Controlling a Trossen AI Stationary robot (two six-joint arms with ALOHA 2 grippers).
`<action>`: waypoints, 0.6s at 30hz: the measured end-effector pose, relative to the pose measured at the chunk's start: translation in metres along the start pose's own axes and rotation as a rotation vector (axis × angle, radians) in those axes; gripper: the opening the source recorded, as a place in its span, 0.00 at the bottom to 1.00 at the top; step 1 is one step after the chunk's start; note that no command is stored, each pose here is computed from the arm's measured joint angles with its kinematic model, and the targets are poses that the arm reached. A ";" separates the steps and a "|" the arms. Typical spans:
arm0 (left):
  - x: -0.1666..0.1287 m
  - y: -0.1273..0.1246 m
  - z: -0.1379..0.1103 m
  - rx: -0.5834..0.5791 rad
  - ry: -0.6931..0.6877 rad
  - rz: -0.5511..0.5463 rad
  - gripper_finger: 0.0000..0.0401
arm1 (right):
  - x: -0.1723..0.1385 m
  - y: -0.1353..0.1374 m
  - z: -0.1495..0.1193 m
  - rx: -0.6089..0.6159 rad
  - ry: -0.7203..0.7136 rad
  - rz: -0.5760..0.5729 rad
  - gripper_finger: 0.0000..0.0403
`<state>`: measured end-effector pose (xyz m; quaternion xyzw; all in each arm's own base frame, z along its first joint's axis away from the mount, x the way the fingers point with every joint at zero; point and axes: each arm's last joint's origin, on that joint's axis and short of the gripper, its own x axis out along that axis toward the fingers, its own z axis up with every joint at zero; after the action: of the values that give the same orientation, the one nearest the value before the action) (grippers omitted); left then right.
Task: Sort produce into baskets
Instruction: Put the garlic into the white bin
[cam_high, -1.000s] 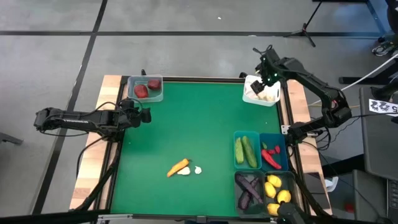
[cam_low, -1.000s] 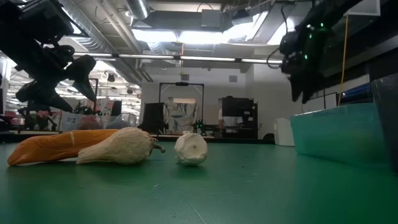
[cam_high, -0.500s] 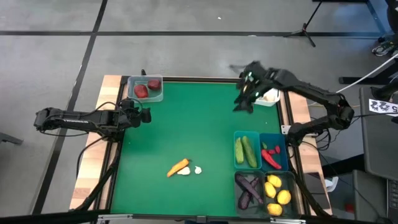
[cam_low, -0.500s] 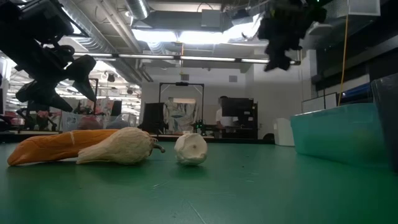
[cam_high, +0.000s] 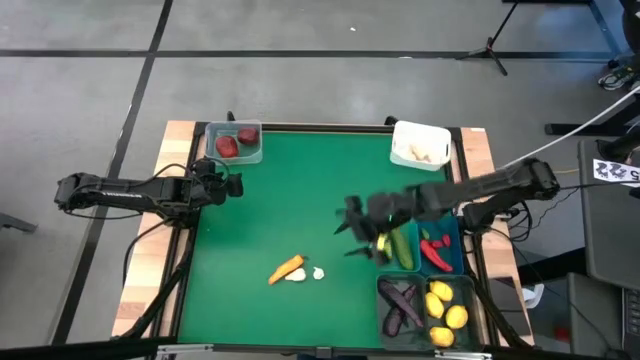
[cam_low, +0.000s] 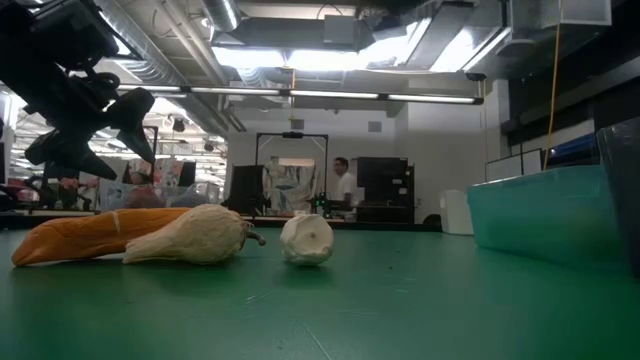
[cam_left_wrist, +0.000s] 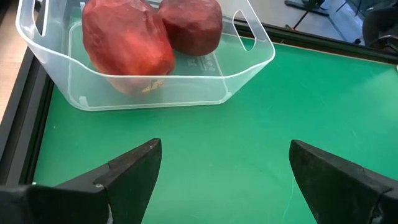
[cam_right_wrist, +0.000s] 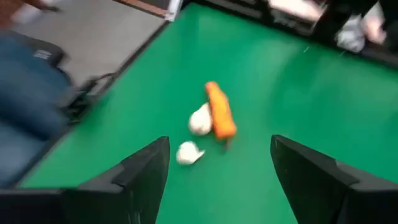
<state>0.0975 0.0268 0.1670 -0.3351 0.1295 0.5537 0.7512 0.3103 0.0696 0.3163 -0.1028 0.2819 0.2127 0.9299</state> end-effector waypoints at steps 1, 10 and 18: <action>0.000 0.000 0.000 -0.002 0.000 0.000 0.86 | 0.010 0.007 0.002 -0.028 -0.003 -0.031 0.69; 0.000 0.000 0.000 -0.015 0.002 -0.001 0.86 | 0.115 0.030 -0.022 0.053 0.018 -0.146 0.69; 0.000 0.000 0.000 -0.017 0.003 -0.001 0.86 | 0.166 0.037 -0.068 0.199 0.195 -0.128 0.69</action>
<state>0.0976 0.0267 0.1670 -0.3423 0.1256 0.5541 0.7484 0.3853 0.1372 0.1635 -0.0479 0.3835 0.1131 0.9153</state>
